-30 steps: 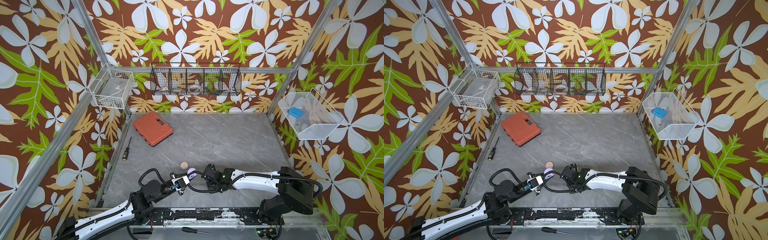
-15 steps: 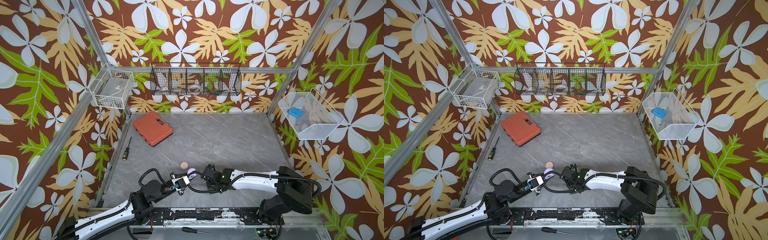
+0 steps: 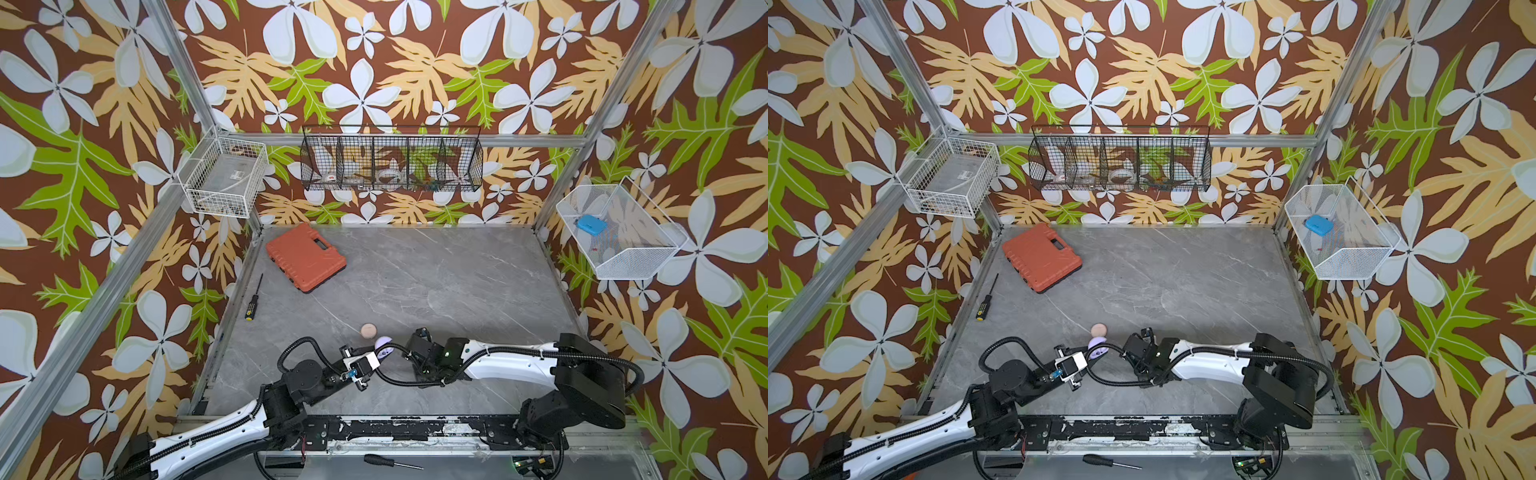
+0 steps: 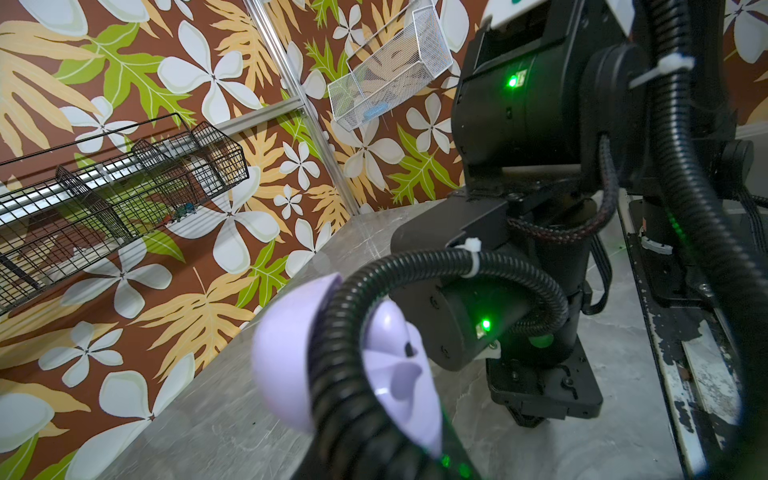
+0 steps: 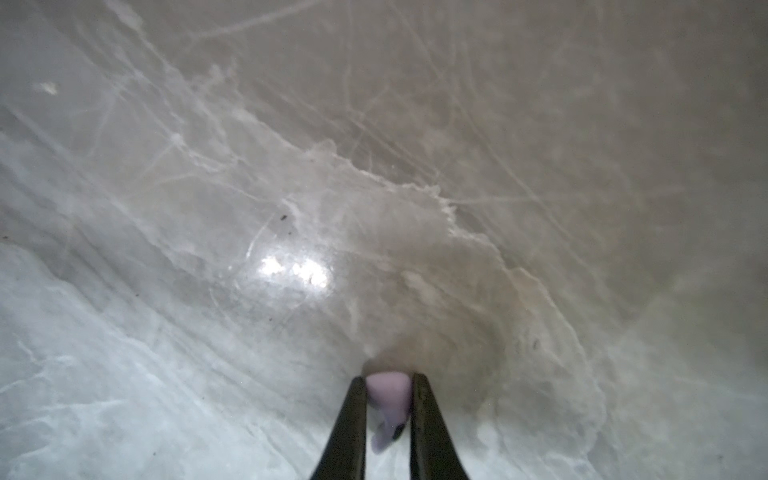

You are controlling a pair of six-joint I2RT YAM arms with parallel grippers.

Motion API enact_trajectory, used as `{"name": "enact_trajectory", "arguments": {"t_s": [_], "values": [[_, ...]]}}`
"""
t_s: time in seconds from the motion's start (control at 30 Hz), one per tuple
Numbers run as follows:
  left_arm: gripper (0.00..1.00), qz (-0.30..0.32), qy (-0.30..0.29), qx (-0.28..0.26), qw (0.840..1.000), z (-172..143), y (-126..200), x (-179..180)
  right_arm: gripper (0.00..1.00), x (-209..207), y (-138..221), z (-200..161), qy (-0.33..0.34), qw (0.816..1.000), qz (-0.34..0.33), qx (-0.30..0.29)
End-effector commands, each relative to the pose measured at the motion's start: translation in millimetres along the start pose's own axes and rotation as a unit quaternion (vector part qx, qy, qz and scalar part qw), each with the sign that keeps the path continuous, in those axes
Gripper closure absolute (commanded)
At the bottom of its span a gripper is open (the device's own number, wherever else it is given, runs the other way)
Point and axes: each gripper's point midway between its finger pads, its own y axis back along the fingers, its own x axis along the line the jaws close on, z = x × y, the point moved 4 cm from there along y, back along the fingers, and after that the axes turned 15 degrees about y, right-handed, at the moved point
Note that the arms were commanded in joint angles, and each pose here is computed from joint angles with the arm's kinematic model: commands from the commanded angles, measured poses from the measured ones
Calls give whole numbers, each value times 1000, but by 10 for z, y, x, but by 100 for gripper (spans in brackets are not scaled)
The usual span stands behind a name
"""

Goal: Insert wireless bluetooth earbuds into charging case
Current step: Pick up the wireless bluetooth earbud from the bottom-center of the table.

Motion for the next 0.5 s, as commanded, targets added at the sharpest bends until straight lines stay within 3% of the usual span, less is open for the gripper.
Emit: {"name": "enact_trajectory", "arguments": {"t_s": [0.0,0.47], "values": [[100,2,1,-17,1000,68,2,10,85,-21,0,-23,0,1000,-5,2],[100,2,2,-14,1000,58,-3,9,85,-31,17,-29,-1,1000,-2,-3]]}}
